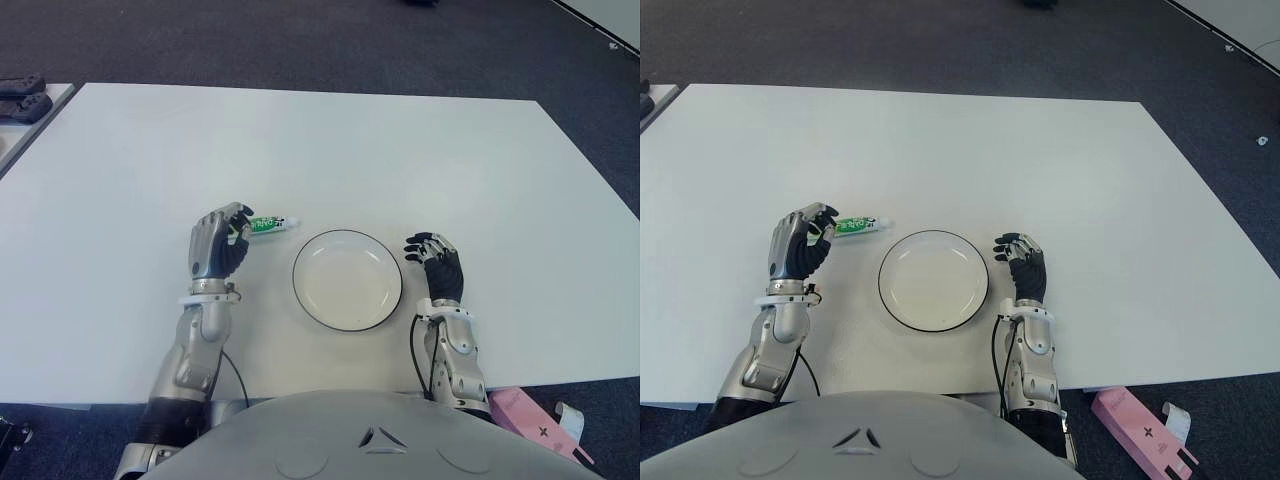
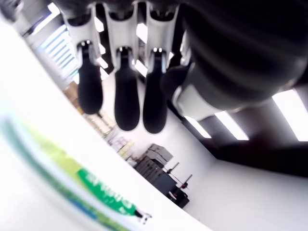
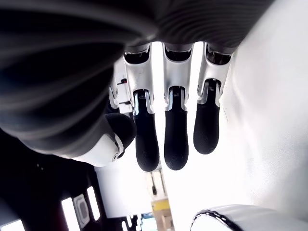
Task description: Put the toothpaste on the table into the plate.
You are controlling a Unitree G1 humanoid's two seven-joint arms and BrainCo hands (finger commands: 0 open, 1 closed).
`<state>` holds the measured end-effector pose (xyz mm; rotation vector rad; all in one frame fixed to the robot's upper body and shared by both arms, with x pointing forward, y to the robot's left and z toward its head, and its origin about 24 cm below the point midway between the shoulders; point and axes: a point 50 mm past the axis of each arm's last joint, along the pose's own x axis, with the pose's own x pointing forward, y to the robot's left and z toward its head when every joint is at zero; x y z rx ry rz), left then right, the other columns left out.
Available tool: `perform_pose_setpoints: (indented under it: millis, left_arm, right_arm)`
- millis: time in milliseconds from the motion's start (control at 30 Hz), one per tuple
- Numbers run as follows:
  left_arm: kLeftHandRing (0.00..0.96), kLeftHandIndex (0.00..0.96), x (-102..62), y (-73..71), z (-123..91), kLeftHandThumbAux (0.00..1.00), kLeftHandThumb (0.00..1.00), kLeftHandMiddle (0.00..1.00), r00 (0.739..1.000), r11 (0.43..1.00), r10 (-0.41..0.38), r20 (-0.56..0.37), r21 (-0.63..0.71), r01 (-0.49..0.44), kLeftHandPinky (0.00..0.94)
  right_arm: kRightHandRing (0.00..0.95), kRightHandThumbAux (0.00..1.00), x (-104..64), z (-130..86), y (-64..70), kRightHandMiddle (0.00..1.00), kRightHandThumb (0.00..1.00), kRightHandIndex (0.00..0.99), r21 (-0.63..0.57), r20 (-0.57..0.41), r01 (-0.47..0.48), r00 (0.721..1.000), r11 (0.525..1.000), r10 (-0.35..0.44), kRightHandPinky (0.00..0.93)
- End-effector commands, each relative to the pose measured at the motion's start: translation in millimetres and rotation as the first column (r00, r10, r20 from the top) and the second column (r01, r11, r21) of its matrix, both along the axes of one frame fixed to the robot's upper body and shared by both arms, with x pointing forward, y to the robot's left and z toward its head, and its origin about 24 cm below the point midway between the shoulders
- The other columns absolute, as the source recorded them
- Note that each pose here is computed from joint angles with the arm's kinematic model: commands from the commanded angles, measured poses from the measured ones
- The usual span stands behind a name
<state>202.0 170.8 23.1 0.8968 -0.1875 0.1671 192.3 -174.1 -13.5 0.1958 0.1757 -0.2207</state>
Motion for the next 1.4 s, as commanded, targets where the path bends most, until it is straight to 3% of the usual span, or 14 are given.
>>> perform_pose_setpoints:
  millis: [33,67,167,300,733,1033,1300,1400]
  left_arm:
    - [0.46,0.422,10.0,8.7,7,0.714,0.688,0.447,0.998,0.982,-0.045,-0.041,0.18,0.052,0.443]
    - [0.423,0.382,11.5,9.7,8,0.651,0.578,0.41,0.997,0.978,-0.05,-0.052,0.201,0.059,0.415]
    - [0.377,0.333,17.5,11.9,9,0.573,0.466,0.361,0.994,0.962,-0.063,-0.087,0.261,0.083,0.38]
    - [0.287,0.228,27.7,12.4,13,0.428,0.463,0.268,0.99,0.932,-0.076,-0.117,0.344,0.112,0.303]
    - [0.12,0.018,43.5,8.0,15,0.242,0.444,0.124,0.973,0.799,-0.147,-0.178,0.559,0.223,0.143]
    - [0.022,0.0,48.7,5.6,12,0.181,0.438,0.053,0.947,0.736,-0.204,-0.247,0.599,0.315,0.033]
    - [0.001,0.0,51.9,3.3,4,0.145,0.422,0.006,0.889,0.644,-0.25,-0.384,0.62,0.449,0.003]
    - [0.0,0.0,52.6,2.8,3,0.139,0.419,0.002,0.879,0.624,-0.252,-0.405,0.626,0.468,0.001]
  right_arm:
    - [0.492,0.721,-9.6,-16,6.3,0.492,0.704,0.428,0.052,-0.097,0.024,0.995,0.998,-0.019,0.498]
    - [0.491,0.721,-9.7,-16,6.3,0.491,0.704,0.428,0.052,-0.097,0.024,0.995,0.998,-0.019,0.497]
    - [0.49,0.721,-10.5,-16,6.4,0.49,0.704,0.427,0.051,-0.096,0.024,0.995,0.998,-0.019,0.496]
    - [0.489,0.721,-11.5,-16,6.4,0.49,0.704,0.427,0.047,-0.094,0.025,0.995,0.999,-0.021,0.496]
    - [0.486,0.721,-14.6,-16,5.5,0.488,0.704,0.428,0.049,-0.094,0.031,0.995,0.998,-0.026,0.496]
    - [0.486,0.721,-15.6,-16,5.4,0.487,0.705,0.428,0.058,-0.096,0.037,0.995,0.998,-0.032,0.493]
    - [0.488,0.721,-15.8,-16,5.2,0.488,0.706,0.428,0.056,-0.107,0.04,0.994,0.998,-0.034,0.498]
    - [0.49,0.721,-15.8,-16,5.3,0.489,0.707,0.429,0.057,-0.108,0.04,0.994,0.998,-0.034,0.501]
